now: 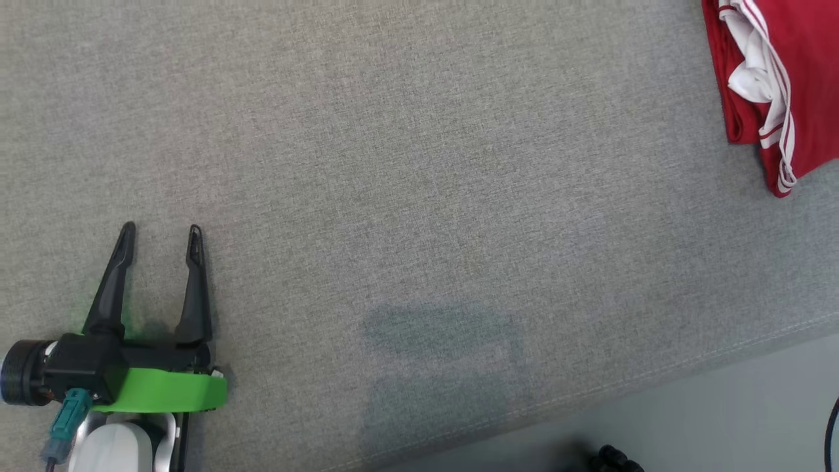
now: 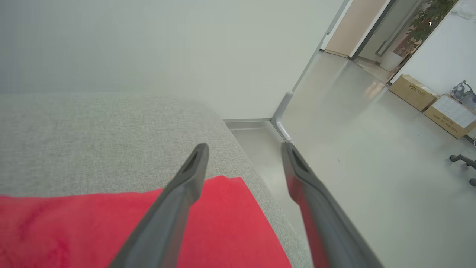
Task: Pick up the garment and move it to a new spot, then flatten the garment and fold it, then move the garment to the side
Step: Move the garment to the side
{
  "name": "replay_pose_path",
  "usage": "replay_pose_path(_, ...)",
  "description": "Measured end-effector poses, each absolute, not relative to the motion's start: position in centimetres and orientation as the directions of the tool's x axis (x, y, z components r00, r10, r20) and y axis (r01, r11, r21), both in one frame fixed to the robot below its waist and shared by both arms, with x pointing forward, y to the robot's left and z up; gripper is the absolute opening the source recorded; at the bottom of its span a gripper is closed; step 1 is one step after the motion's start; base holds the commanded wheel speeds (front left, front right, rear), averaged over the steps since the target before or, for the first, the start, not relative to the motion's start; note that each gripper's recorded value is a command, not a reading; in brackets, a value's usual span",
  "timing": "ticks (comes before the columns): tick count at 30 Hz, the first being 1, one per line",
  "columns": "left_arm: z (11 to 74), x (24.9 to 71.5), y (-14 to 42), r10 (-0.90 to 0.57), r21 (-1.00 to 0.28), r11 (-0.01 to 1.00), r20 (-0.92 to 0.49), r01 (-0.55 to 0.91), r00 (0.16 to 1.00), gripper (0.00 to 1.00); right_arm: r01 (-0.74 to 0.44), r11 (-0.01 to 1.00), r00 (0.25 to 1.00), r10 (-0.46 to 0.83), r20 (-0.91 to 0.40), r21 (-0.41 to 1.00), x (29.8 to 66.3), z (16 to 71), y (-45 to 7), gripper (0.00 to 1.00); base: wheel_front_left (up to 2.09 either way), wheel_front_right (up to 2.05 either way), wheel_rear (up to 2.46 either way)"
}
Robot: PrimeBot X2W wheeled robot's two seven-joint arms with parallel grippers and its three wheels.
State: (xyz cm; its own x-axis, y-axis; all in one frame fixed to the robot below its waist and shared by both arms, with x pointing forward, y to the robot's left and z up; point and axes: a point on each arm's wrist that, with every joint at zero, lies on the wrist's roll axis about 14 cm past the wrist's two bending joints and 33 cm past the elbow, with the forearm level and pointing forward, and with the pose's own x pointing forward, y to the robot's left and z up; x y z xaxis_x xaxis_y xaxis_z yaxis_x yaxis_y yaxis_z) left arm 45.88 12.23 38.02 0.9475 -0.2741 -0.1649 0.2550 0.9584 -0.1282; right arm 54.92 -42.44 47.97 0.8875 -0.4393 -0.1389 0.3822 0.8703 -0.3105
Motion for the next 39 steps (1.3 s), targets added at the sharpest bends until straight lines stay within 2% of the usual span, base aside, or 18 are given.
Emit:
replay_pose_path(8, 40.1, 44.8, 12.7, -0.234, -0.150, 0.966, -0.142, 0.212, 0.962, 1.00, 0.315, 0.895, 0.949, -0.307, 0.077, -0.316, 54.6, 54.4, -37.1, 1.00, 0.00, 0.00, 0.00)
replay_pose_path(13, 41.6, 43.4, 13.9, -0.180, -0.165, 0.974, -0.128, 0.158, 0.975, 1.00, 0.277, 0.928, 0.951, -0.228, 0.209, -0.250, 51.0, 57.9, -33.8, 1.00, 0.00, 0.00, 0.00)
replay_pose_path(22, 44.8, 40.2, 16.8, -0.084, -0.157, 0.985, -0.080, 0.070, 0.993, 1.00, 0.129, 0.983, 0.979, -0.105, 0.173, -0.131, 43.1, 55.0, -27.1, 1.00, 0.00, 0.00, 0.00)
replay_pose_path(31, 46.1, 36.8, 19.4, -0.005, -0.153, 0.988, -0.061, -0.004, 0.998, 1.00, 0.019, 0.996, 0.994, -0.009, 0.113, -0.082, 38.6, 52.6, -21.9, 1.00, 0.00, 0.00, 0.00)
replay_pose_path(39, 45.8, 34.2, 20.6, 0.037, -0.149, 0.988, -0.078, -0.049, 0.996, 1.00, -0.001, 0.999, 0.998, 0.005, 0.067, -0.055, 35.4, 50.9, -20.6, 1.00, 0.00, 0.00, 0.00)
